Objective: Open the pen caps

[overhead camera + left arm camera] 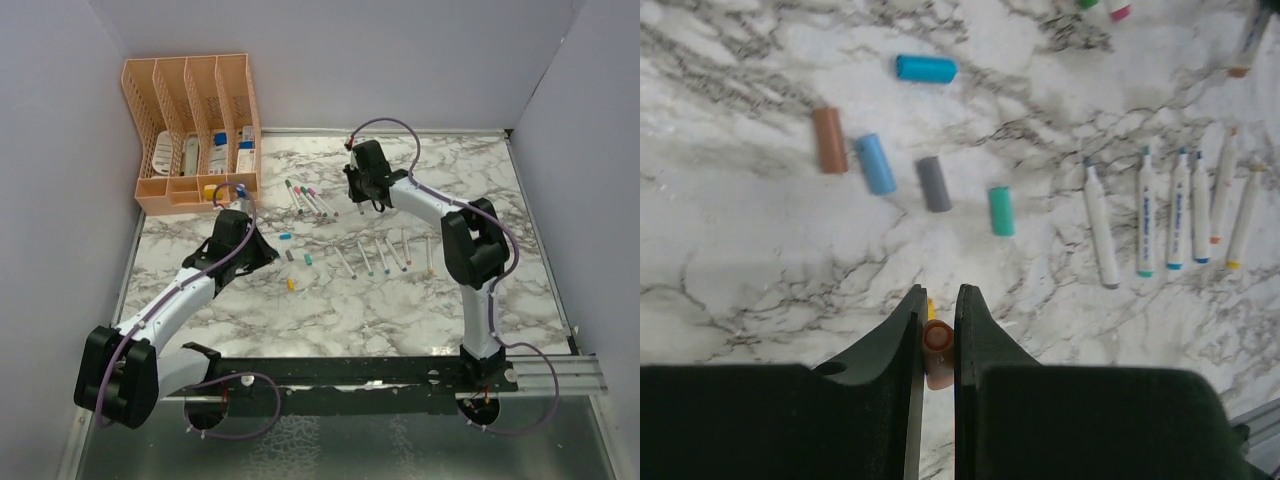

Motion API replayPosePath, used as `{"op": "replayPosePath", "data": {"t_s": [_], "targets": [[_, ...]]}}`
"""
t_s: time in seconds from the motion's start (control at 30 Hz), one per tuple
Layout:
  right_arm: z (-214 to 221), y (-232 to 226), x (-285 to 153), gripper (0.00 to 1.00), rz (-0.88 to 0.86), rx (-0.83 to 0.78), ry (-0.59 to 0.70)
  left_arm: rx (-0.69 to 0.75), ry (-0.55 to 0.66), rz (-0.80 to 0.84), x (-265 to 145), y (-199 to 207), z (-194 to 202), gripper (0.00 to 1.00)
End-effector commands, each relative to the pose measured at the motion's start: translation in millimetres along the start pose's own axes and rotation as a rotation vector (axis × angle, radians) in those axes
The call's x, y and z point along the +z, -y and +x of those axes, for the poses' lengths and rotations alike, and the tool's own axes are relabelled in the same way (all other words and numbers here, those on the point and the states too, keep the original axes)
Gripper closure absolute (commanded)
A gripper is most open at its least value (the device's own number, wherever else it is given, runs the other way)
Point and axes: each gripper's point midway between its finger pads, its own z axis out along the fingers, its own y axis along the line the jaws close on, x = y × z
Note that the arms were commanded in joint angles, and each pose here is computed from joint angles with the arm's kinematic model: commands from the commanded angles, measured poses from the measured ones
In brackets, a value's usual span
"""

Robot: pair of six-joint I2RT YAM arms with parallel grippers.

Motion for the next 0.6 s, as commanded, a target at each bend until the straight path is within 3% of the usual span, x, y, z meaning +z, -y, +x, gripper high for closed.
{"op": "replayPosePath", "data": {"t_s": [0.0, 0.33, 0.57], "targets": [[0.3, 2.6, 13.7, 0.99, -0.028, -0.016, -0.023, 0.039, -0.023, -0.115, 0.9, -32.9, 17.2, 1.00], [27.7, 1.6, 27.5, 0.99, -0.057, -0.008, -0.086, 0.089, -0.107, -0.222, 11.0, -60.3, 35.3, 1.00], [39.9, -0.1, 26.3, 0.88, -0.067, 0.001, -0.116, 0.100, -0.150, -0.245, 18.9, -67.9, 43.7, 0.86]]}}
